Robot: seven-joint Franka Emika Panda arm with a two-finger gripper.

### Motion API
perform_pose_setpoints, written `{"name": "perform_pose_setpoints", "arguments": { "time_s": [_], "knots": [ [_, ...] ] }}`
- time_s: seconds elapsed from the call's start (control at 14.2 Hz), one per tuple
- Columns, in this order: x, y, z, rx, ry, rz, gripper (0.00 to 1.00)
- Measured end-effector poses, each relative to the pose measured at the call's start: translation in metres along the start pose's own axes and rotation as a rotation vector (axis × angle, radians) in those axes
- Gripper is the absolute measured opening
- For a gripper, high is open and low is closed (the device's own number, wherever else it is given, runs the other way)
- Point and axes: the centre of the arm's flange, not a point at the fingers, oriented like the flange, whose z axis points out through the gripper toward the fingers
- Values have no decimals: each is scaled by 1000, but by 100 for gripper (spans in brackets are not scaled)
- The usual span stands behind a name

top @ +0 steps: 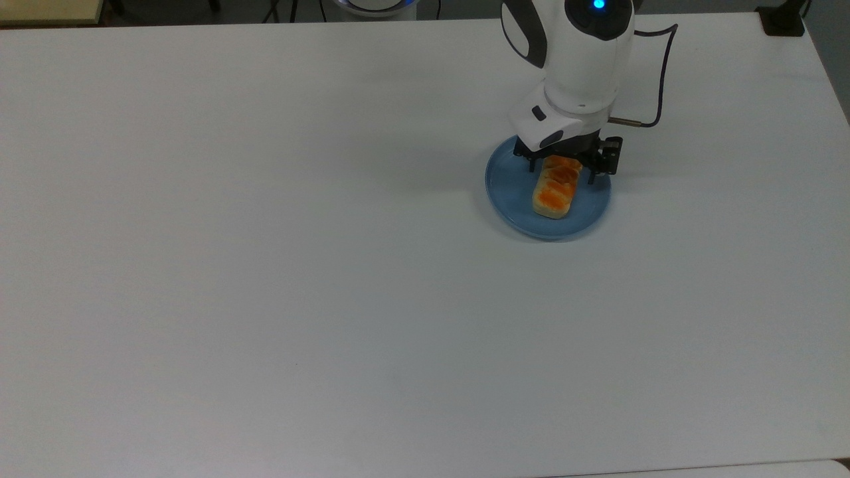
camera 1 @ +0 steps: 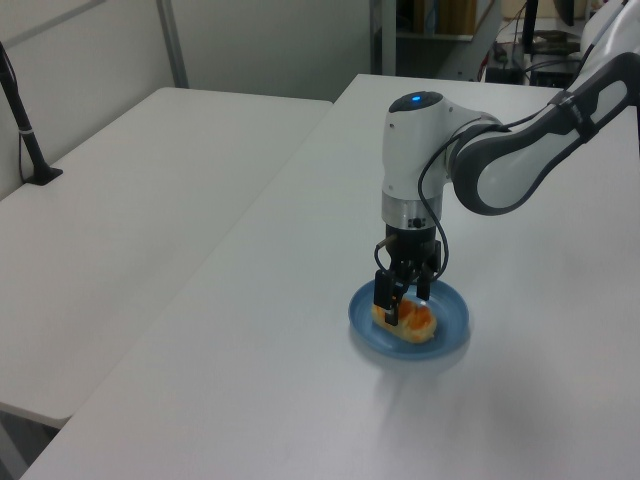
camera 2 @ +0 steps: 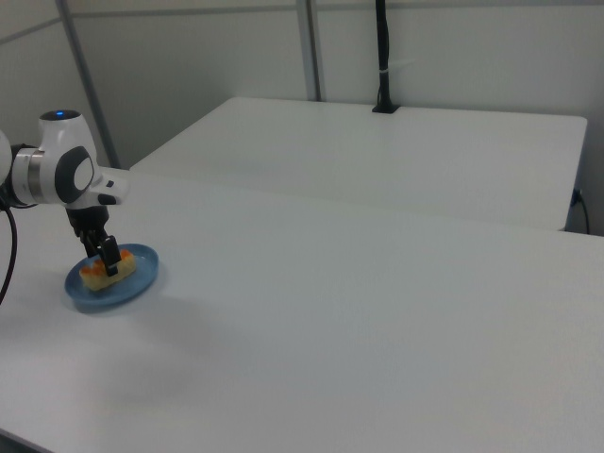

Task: Put the bread on the table
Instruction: 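Lower the gripper and close it on the bread, then lift the bread off the plate and carry it beside the plate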

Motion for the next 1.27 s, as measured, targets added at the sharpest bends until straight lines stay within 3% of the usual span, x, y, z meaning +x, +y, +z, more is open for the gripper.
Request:
{"name": "perform_pose_setpoints", "arguments": {
  "time_s": [0.21, 0.49, 0.56, 0.84, 0.98, 1.27],
  "knots": [
    [1, 1, 3, -24, 16, -23, 56],
    [1, 0, 1, -31, 29, -39, 19],
    [2, 0, -1, -32, 34, -48, 14],
    [17, 9, -33, -39, 49, -156, 14],
    [57, 44, -75, -44, 67, -260, 11],
    [120, 132, -102, -56, 94, -424, 11]
  ]
}}
